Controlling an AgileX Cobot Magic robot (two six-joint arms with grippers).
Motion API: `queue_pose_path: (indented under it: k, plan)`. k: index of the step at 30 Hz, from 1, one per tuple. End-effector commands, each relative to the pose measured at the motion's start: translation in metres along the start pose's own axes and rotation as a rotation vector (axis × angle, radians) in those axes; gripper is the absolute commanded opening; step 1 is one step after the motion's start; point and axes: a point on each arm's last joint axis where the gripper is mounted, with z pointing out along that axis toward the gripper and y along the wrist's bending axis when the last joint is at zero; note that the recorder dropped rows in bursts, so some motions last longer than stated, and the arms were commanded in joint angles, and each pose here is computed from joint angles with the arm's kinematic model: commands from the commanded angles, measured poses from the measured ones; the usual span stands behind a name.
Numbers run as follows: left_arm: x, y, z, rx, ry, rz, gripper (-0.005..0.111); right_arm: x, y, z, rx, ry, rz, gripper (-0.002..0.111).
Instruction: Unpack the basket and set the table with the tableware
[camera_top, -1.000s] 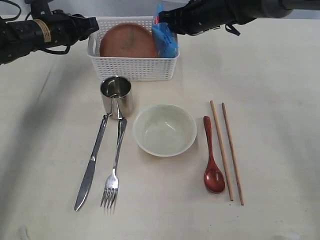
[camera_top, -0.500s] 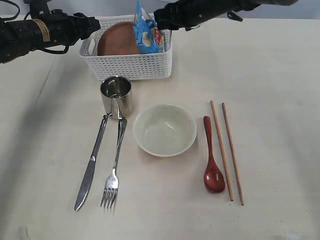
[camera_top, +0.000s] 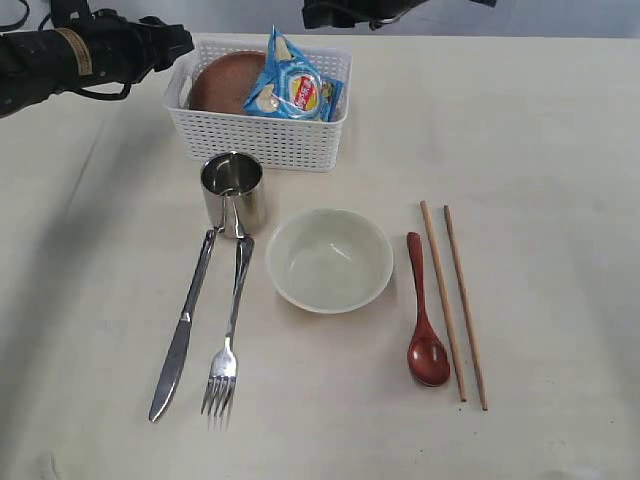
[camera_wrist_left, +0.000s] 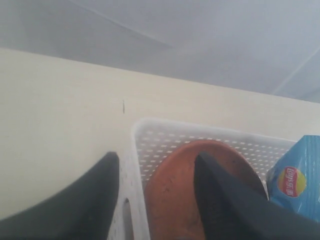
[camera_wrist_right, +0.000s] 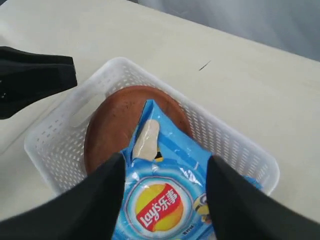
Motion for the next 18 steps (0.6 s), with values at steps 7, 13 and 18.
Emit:
queue_pose_path:
  k: [7,13,18]
  plan:
    - [-0.004,-0.007,-0.002,0.061,-0.006,-0.012,0.045,0.010,0.034,0.032,-0.009,0.010,-0.053,0.071]
    - [-0.004,-0.011,-0.003,0.110,-0.007,0.007,0.045,0.018,0.028,0.056,0.074,-0.036,-0.010,0.071]
    - [-0.004,-0.011,-0.003,0.110,-0.007,0.007,0.045,0.025,0.021,0.070,0.138,-0.071,0.008,0.071]
